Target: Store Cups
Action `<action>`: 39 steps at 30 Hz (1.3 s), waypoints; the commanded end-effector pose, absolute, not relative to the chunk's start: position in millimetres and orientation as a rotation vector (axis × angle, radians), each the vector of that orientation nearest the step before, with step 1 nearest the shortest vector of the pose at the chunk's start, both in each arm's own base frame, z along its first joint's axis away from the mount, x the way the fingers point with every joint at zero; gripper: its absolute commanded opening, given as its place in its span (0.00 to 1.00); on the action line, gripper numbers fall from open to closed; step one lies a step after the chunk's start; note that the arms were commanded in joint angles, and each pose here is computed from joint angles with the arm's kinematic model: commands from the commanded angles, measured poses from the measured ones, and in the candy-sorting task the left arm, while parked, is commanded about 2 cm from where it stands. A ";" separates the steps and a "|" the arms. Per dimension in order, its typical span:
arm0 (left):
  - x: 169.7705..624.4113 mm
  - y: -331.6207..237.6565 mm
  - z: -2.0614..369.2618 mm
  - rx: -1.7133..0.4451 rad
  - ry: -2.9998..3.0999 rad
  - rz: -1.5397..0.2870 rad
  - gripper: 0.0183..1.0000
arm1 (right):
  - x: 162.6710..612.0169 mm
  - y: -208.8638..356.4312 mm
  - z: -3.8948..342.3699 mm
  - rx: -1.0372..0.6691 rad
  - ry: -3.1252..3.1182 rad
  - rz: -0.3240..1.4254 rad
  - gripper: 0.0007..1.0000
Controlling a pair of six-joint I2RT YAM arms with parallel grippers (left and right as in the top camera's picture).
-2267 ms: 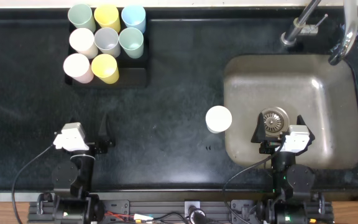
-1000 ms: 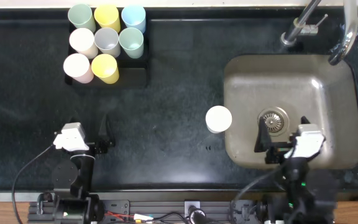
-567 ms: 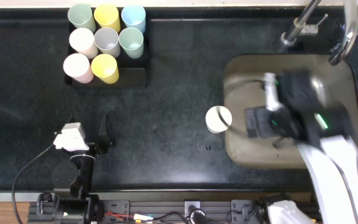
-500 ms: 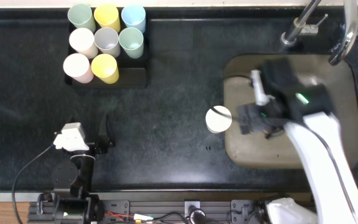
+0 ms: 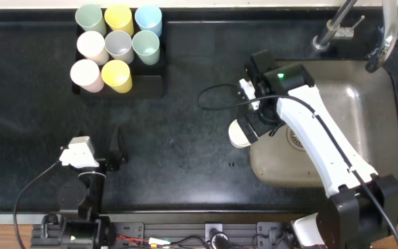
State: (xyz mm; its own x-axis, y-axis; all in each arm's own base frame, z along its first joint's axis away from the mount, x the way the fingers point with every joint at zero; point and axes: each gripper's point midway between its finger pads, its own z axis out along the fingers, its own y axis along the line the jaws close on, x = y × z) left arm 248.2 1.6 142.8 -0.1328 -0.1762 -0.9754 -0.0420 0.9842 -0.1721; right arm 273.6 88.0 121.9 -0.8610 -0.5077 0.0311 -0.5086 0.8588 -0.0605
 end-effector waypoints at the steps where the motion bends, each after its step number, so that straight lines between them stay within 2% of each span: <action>1: 247.9 1.4 143.4 -0.150 1.700 -0.105 1.00 | 285.9 98.0 121.3 0.863 -3.029 -0.034 0.99; 18: 248.0 1.4 143.5 -0.150 1.700 -0.105 1.00 | 300.7 94.0 91.9 0.859 -2.983 -0.025 0.99; 19: 248.0 1.4 143.5 -0.150 1.700 -0.105 1.00 | 300.3 94.2 91.9 0.860 -2.981 -0.025 0.86; 22: 247.9 1.4 143.4 -0.150 1.700 -0.105 1.00 | 300.2 96.5 93.2 0.869 -2.981 -0.027 0.04; 27: 248.0 1.4 143.5 -0.150 1.700 -0.105 1.00 | 303.5 109.1 103.6 0.892 -3.000 -0.084 0.04; 31: 248.0 1.4 143.5 -0.150 1.700 -0.105 1.00 | 307.6 145.5 133.2 0.972 -3.033 -0.207 0.04; 34: 248.0 1.4 143.5 -0.150 1.700 -0.105 1.00 | 324.8 176.4 180.1 1.044 -3.146 -0.242 0.04; 37: 248.0 1.4 143.5 -0.150 1.700 -0.105 1.00 | 351.4 213.1 250.1 1.186 -3.340 -0.309 0.04; 39: 247.9 1.4 143.4 -0.150 1.700 -0.105 1.00 | 365.2 231.9 293.1 1.183 -3.472 -0.379 0.04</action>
State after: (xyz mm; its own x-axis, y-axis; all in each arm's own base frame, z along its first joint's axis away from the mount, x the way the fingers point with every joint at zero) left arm 248.2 1.6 142.8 -0.1328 -0.1762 -0.9754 -0.0420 0.9842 -0.1721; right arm 354.5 210.8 234.3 -0.7042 -0.5875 -0.3986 -0.6438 0.7652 0.0096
